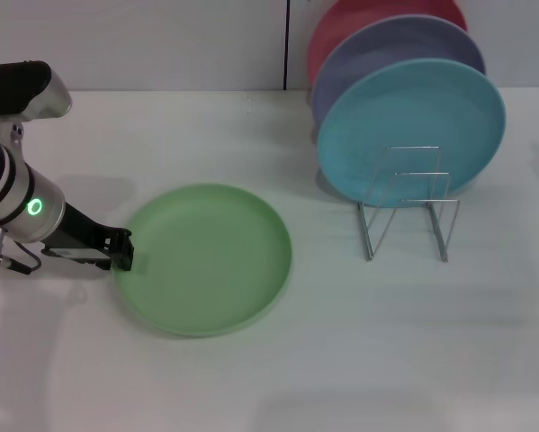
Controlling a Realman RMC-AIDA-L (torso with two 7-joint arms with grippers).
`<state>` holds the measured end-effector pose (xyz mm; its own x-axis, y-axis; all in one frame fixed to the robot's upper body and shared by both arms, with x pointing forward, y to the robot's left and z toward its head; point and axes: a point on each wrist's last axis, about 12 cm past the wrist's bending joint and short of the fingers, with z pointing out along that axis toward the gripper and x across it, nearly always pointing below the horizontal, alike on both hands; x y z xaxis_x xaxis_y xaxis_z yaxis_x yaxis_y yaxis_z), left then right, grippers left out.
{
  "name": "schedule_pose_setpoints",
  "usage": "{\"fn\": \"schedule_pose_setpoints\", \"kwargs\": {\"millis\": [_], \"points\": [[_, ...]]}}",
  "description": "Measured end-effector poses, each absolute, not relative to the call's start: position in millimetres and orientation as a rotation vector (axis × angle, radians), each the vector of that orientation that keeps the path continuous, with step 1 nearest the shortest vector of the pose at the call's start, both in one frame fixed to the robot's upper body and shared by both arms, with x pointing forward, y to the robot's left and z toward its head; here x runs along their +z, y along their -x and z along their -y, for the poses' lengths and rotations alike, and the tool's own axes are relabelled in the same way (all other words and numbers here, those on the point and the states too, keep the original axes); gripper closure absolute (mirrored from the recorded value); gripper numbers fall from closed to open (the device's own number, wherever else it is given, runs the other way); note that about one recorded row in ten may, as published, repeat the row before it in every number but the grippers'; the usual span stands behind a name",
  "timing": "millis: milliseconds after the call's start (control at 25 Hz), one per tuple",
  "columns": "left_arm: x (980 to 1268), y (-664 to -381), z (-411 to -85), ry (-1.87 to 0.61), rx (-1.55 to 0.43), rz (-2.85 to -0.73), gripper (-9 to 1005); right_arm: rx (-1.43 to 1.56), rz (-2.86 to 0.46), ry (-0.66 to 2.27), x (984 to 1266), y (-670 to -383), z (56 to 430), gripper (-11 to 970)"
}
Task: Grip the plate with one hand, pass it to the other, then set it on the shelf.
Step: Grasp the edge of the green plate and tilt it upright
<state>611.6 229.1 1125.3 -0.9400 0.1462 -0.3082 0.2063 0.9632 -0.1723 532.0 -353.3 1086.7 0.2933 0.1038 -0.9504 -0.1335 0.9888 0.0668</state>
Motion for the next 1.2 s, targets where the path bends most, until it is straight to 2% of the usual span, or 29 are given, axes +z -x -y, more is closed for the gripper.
{"fn": "schedule_pose_setpoints", "kwargs": {"millis": [520,640,840,1200], "points": [[1123.1,-610.8,-229.1,-0.274,-0.292,-2.824,770,0.16,-1.256,0.029,1087.1,-530.7,353.5,199],[1122.9,-610.8,-228.6,-0.279,-0.289,-2.823,852,0.159,-1.256,0.029,1087.0,-530.4,353.6,199],[1122.7,-611.1,-227.8,-0.287,-0.284,-2.818,928,0.159,-1.257,0.029,1086.6,-529.8,353.9,199],[1120.9,-609.9,-230.9,-0.294,-0.321,-2.79,948,0.158,-1.259,0.029,1086.2,-529.2,354.2,200]]}}
